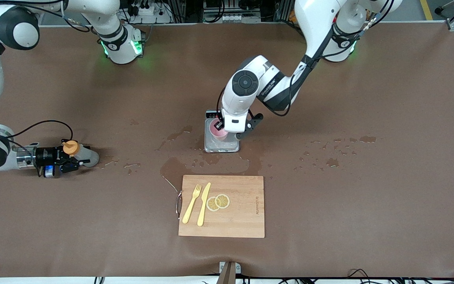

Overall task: Add sauce to pink cup with both arms
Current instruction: 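Lower the pink cup onto the metal scale with the left gripper, then release the cup with the left gripper while the right gripper carries the bottle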

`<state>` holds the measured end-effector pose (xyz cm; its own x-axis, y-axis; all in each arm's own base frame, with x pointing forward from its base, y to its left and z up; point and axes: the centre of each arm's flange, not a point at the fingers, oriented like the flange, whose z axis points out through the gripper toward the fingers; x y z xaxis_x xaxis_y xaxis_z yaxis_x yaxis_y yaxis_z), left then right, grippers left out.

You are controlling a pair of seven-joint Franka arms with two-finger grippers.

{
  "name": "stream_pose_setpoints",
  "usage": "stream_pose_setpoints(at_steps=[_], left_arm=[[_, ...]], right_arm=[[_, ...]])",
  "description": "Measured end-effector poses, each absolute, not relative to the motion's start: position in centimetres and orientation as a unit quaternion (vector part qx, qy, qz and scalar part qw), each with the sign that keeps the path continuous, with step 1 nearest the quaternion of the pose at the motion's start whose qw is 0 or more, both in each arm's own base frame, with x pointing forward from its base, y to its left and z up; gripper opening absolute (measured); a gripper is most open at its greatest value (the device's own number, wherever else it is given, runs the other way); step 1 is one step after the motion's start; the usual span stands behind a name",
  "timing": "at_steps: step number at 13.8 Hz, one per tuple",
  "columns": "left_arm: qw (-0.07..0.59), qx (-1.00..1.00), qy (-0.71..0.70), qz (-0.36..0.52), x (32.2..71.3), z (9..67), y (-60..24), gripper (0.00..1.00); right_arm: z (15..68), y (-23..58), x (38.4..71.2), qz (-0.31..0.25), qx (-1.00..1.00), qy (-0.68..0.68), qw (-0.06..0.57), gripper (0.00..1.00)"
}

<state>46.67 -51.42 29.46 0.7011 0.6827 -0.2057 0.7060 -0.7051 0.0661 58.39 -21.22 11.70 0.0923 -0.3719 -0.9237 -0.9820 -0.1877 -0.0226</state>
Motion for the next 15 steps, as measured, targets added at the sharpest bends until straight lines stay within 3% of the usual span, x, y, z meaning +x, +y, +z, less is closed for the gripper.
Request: stream_pose_setpoints(at_steps=[8, 10, 15], left_arm=[[0.089, 0.912, 0.393, -0.078, 47.2, 26.5, -52.0, 0.04], [0.091, 0.911, 0.394, -0.077, 47.4, 26.7, -52.0, 0.19], [0.102, 0.911, 0.392, -0.074, 47.9, 28.9, -52.4, 0.68]], right_arm=[[14.7, -18.3, 61.3, 0.418, -0.655, 0.534, 0.334, 0.54], [16.3, -17.4, 62.4, 0.416, -0.656, 0.54, 0.324, 0.54], [18.9, -13.4, 64.7, 0.399, -0.673, 0.544, 0.301, 0.56]])
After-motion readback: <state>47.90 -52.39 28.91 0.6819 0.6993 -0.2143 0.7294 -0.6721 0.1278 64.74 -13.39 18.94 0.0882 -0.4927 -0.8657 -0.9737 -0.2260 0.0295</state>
